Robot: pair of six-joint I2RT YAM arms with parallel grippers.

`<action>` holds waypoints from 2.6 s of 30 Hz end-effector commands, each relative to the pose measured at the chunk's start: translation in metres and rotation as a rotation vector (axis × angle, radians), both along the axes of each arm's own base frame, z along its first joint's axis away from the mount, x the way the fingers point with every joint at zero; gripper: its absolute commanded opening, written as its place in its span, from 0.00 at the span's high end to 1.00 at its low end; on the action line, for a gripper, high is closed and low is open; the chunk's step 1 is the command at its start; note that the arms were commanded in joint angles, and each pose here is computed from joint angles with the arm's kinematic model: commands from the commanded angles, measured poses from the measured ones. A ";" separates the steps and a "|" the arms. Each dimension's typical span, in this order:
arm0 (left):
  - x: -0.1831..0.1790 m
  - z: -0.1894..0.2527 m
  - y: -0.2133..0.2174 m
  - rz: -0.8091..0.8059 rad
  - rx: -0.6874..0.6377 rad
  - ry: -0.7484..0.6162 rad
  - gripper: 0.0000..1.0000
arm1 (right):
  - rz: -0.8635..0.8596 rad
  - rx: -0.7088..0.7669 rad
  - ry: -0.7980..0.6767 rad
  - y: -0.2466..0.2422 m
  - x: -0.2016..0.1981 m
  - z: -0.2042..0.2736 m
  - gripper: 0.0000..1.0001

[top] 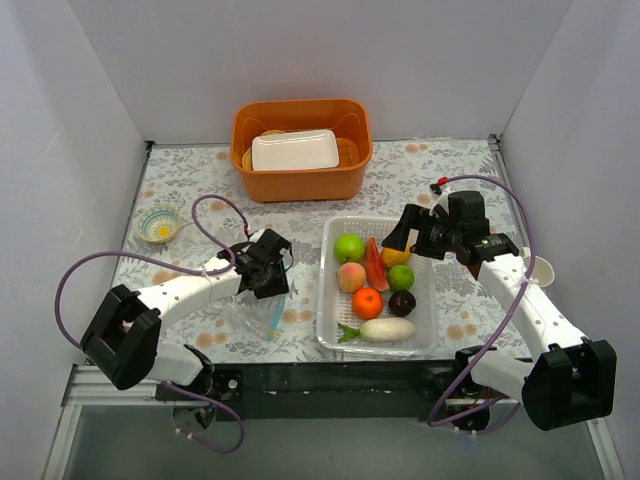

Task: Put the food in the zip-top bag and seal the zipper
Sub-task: Pick up the zipper food storage bag at the center of the board, then open the zipper of the food storage bag.

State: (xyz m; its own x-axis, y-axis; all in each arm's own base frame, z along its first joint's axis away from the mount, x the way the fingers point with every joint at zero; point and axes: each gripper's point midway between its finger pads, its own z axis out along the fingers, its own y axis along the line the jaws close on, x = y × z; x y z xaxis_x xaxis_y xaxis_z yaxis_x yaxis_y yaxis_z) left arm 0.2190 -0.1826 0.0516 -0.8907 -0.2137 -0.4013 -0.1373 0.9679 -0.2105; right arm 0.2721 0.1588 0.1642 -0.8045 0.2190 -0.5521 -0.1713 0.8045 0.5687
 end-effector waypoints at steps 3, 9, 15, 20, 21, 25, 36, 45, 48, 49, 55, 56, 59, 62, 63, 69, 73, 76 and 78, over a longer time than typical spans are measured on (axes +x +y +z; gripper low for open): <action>0.005 -0.005 -0.001 0.006 0.017 -0.013 0.72 | 0.010 0.010 -0.029 0.004 0.004 0.011 0.02; 0.009 -0.007 -0.004 0.003 0.027 -0.008 0.99 | 0.015 0.012 -0.025 0.005 0.003 0.010 0.02; 0.013 0.009 -0.006 -0.002 0.018 -0.034 1.00 | 0.040 0.028 -0.027 0.011 0.001 0.012 0.02; 0.019 0.070 -0.017 -0.078 -0.072 -0.139 1.00 | 0.132 0.081 -0.076 0.035 0.000 0.033 0.05; 0.018 0.081 -0.021 -0.107 -0.099 -0.158 1.00 | 0.170 0.091 -0.081 0.045 -0.004 0.036 0.05; 0.002 0.122 -0.035 -0.224 -0.251 -0.237 1.00 | 0.274 0.135 -0.111 0.079 -0.006 0.050 0.12; -0.018 0.151 -0.035 -0.309 -0.346 -0.307 1.00 | 0.504 0.315 -0.144 0.158 -0.018 0.073 0.16; -0.019 0.145 -0.034 -0.314 -0.339 -0.303 1.00 | 0.534 0.264 -0.109 0.190 -0.006 0.056 0.18; -0.018 0.142 -0.034 -0.314 -0.335 -0.297 1.00 | 0.534 0.223 -0.121 0.197 0.001 0.056 0.18; -0.018 0.142 -0.035 -0.314 -0.337 -0.300 1.00 | 0.528 0.200 -0.109 0.199 0.004 0.049 0.18; -0.017 0.139 -0.039 -0.323 -0.343 -0.292 1.00 | 0.515 0.081 -0.110 0.209 0.019 0.033 0.23; -0.017 0.139 -0.039 -0.323 -0.342 -0.292 1.00 | 0.513 0.075 -0.110 0.210 0.021 0.032 0.25; -0.016 0.138 -0.038 -0.322 -0.336 -0.293 1.00 | 0.501 0.013 -0.093 0.210 0.030 0.019 0.30; -0.016 0.137 -0.036 -0.316 -0.331 -0.294 1.00 | 0.500 -0.029 -0.091 0.211 0.037 0.013 0.39; -0.016 0.137 -0.036 -0.315 -0.329 -0.294 1.00 | 0.500 -0.040 -0.098 0.211 0.038 0.011 0.45; -0.015 0.130 -0.035 -0.308 -0.317 -0.278 1.00 | 0.518 -0.037 -0.130 0.219 0.046 0.009 0.65; -0.013 0.110 -0.029 -0.254 -0.264 -0.225 1.00 | 0.434 -0.039 -0.184 0.217 0.061 0.013 0.99; -0.008 0.093 -0.021 -0.192 -0.214 -0.195 1.00 | 0.311 -0.002 -0.270 0.213 0.068 0.018 0.99; -0.006 0.084 -0.022 -0.171 -0.201 -0.173 1.00 | 0.248 -0.009 -0.307 0.211 0.064 0.013 0.99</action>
State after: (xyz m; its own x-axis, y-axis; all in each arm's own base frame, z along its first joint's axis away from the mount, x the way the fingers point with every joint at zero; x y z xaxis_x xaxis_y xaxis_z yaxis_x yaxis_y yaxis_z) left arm 0.2112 -0.2128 0.1569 -0.8275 -0.1293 -0.5464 0.1581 0.8801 -0.4477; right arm 0.3169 0.3690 0.1471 -0.7430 -0.1480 -0.6527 -0.5569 0.6776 0.4803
